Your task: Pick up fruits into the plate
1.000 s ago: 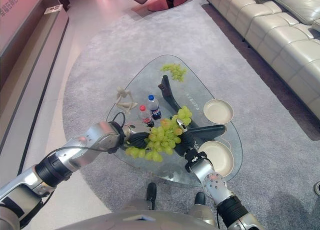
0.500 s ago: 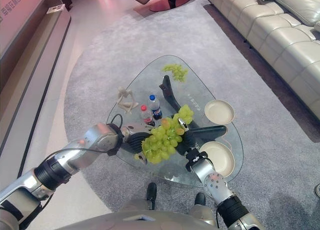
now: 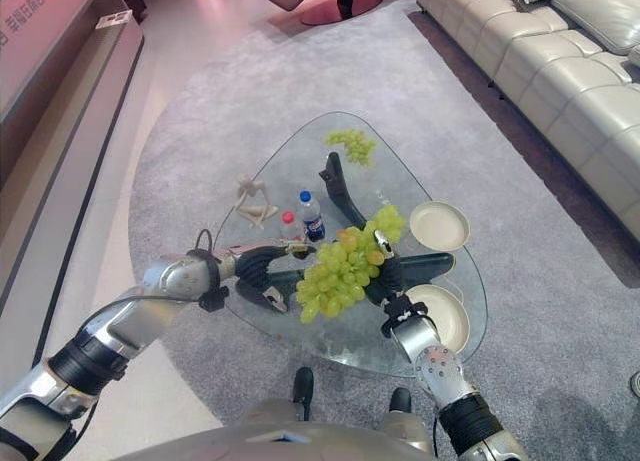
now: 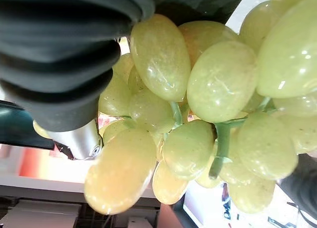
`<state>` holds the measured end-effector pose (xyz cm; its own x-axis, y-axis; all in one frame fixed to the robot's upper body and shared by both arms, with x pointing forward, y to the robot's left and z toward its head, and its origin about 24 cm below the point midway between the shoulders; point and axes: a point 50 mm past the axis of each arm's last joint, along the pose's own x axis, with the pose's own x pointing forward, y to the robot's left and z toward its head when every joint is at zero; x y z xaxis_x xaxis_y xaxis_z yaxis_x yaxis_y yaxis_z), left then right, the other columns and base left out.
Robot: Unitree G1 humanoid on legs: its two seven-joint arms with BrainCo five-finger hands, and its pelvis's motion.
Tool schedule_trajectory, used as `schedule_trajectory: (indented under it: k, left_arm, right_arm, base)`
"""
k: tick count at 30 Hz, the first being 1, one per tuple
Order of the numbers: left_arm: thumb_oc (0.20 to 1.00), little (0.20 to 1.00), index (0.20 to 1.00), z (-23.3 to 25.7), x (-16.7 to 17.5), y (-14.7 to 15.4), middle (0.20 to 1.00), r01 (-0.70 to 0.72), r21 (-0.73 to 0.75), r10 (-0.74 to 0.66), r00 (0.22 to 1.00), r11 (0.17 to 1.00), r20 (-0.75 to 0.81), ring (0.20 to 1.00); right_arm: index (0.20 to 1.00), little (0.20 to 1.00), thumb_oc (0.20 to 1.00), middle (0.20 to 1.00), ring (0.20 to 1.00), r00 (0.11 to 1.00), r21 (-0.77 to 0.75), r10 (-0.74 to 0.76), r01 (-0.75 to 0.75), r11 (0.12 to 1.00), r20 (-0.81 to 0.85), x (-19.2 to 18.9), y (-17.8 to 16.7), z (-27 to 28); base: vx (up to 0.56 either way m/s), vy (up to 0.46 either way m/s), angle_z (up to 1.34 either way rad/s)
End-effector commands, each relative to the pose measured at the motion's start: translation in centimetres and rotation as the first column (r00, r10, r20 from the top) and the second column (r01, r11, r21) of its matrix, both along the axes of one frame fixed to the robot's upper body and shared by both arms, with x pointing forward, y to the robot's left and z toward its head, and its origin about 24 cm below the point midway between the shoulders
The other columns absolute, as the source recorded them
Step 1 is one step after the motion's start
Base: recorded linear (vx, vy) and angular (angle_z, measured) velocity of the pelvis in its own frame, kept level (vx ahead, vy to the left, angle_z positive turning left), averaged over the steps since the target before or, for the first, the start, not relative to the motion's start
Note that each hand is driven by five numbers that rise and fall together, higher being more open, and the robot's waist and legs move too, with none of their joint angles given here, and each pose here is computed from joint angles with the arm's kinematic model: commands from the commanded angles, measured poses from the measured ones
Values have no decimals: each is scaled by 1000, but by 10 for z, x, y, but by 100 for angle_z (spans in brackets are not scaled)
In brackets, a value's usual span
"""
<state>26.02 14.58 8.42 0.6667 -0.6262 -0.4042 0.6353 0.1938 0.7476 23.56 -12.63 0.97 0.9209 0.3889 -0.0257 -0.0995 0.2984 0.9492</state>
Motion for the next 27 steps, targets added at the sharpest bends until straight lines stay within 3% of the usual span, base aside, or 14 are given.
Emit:
schedule_trajectory:
  k: [1, 7, 9, 14, 16, 17, 22, 24, 27]
  left_arm:
    - [1000, 1000, 1000, 18, 11, 7, 1000, -96, -176, 104, 994, 980, 39, 1000]
    - [1000, 1000, 1000, 0, 10, 23, 1000, -261, -336, 244, 965, 905, -91, 1000]
    - [1000, 1000, 1000, -16, 7, 33, 1000, -362, -406, 317, 932, 839, -177, 1000]
    - [1000, 1000, 1000, -61, -6, 53, 1000, -593, -448, 449, 803, 670, -392, 1000]
    - [1000, 1000, 1000, -63, -7, 54, 1000, -597, -448, 452, 800, 665, -395, 1000]
    - [1000, 1000, 1000, -81, -14, 63, 1000, -688, -432, 505, 724, 584, -470, 1000]
    - [1000, 1000, 1000, -117, -28, 80, 1000, -830, -380, 582, 557, 407, -592, 1000]
    - [1000, 1000, 1000, -135, -32, 87, 1000, -892, -353, 610, 450, 282, -652, 1000]
    - [1000, 1000, 1000, -143, -34, 90, 1000, -911, -330, 621, 410, 246, -668, 1000]
  right_arm:
    - [200, 200, 200, 200, 200, 985, 105, -30, 12, 994, 169, 12, 6, 30]
    - [200, 200, 200, 200, 200, 983, 70, -76, 65, 995, 168, 10, -3, 25]
    - [200, 200, 200, 200, 200, 980, 28, -106, 103, 994, 170, 10, -10, 23]
    - [200, 200, 200, 200, 200, 972, -214, -159, 195, 957, 172, 9, -35, 12]
    - [200, 200, 200, 200, 200, 972, -223, -159, 197, 955, 176, 9, -36, 12]
    - [200, 200, 200, 200, 200, 969, -319, -173, 223, 921, 177, 10, -49, 8]
    - [200, 200, 200, 200, 200, 956, -459, -211, 283, 842, 202, 19, -81, 10]
    - [200, 200, 200, 200, 200, 946, -521, -225, 317, 792, 232, 31, -95, 17]
    - [200, 200, 200, 200, 200, 938, -555, -235, 340, 759, 254, 38, -104, 22]
  base:
    - [50, 9, 1]
    - [20, 3, 0]
    - [27, -1, -1]
    - [36, -4, -1]
    - [0, 0, 0]
    - [1, -33, -4]
    - [-81, -65, -10]
    - [-161, -83, -18]
    - [-131, -79, -18]
